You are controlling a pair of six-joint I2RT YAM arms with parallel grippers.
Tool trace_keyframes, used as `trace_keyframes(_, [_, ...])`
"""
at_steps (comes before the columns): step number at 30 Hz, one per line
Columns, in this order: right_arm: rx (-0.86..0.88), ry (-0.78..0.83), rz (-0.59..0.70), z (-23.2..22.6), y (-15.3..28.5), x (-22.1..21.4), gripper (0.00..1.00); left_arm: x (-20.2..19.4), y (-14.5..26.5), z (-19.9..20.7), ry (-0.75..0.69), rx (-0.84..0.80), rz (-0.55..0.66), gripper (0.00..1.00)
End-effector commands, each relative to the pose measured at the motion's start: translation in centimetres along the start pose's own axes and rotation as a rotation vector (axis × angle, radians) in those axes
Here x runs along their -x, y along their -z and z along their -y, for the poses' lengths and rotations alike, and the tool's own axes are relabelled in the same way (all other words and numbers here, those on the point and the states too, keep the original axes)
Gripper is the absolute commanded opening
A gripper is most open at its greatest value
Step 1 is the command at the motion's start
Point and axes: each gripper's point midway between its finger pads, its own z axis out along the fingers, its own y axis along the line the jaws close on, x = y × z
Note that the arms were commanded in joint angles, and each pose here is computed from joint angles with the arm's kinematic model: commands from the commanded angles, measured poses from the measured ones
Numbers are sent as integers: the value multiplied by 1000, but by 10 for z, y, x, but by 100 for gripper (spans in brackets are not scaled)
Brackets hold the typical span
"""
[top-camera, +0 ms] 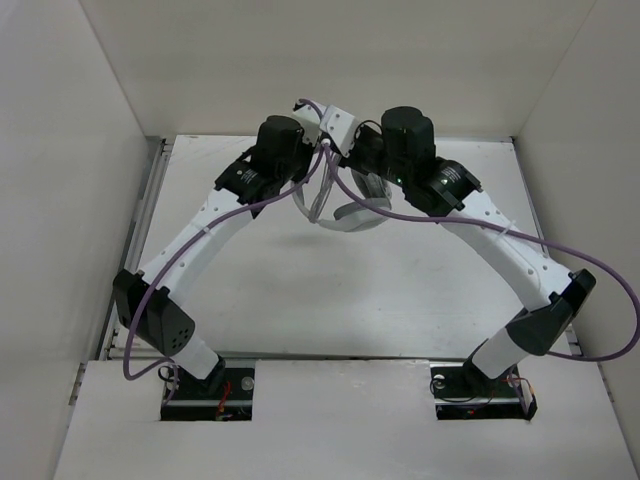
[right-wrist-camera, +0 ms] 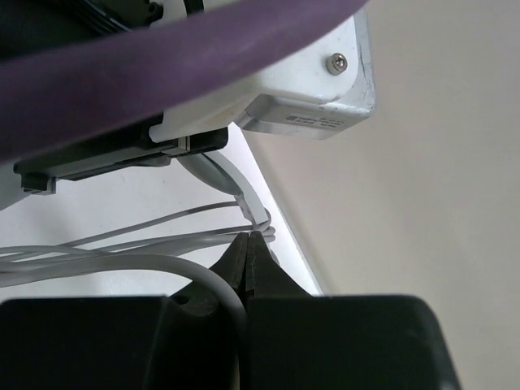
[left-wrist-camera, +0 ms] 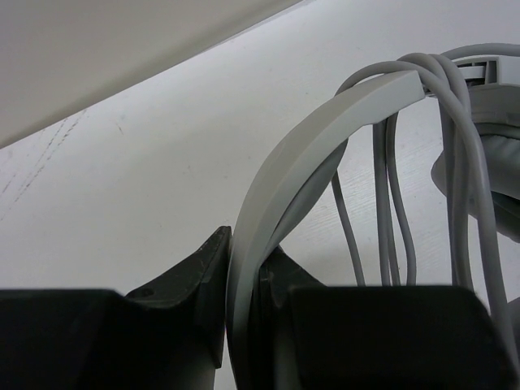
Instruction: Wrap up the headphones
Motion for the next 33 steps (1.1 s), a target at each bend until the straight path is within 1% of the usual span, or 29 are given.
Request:
trace_keyframes(1, [-38, -15, 54, 17, -1, 16, 0, 43, 28, 2, 58, -41, 142, 0])
trace_keyframes(9, [-82, 103, 2, 43, 2, -4, 0, 31, 37, 15, 29, -114, 113, 0])
trace_keyframes(12, [-93, 117, -12, 54, 8, -8, 2, 28, 40, 19, 24, -131, 105, 0])
trace_keyframes(17, [-64, 104, -21, 56, 15, -18, 9, 27, 43, 26, 17, -159, 102, 0])
trace_keyframes(22, [29, 102, -35, 42, 18, -29, 19, 28, 50, 37, 5, -204, 104, 0])
trace_keyframes(25, [69, 90, -37, 40, 21, -38, 24, 29, 56, 42, -1, -224, 110, 0])
trace_keyframes(30, [97, 53, -57, 45, 22, -61, 26, 28, 63, 39, 6, -227, 110, 0])
trace_keyframes(33, [150, 30, -55, 39, 27, -72, 29, 26, 67, 36, 11, -231, 107, 0])
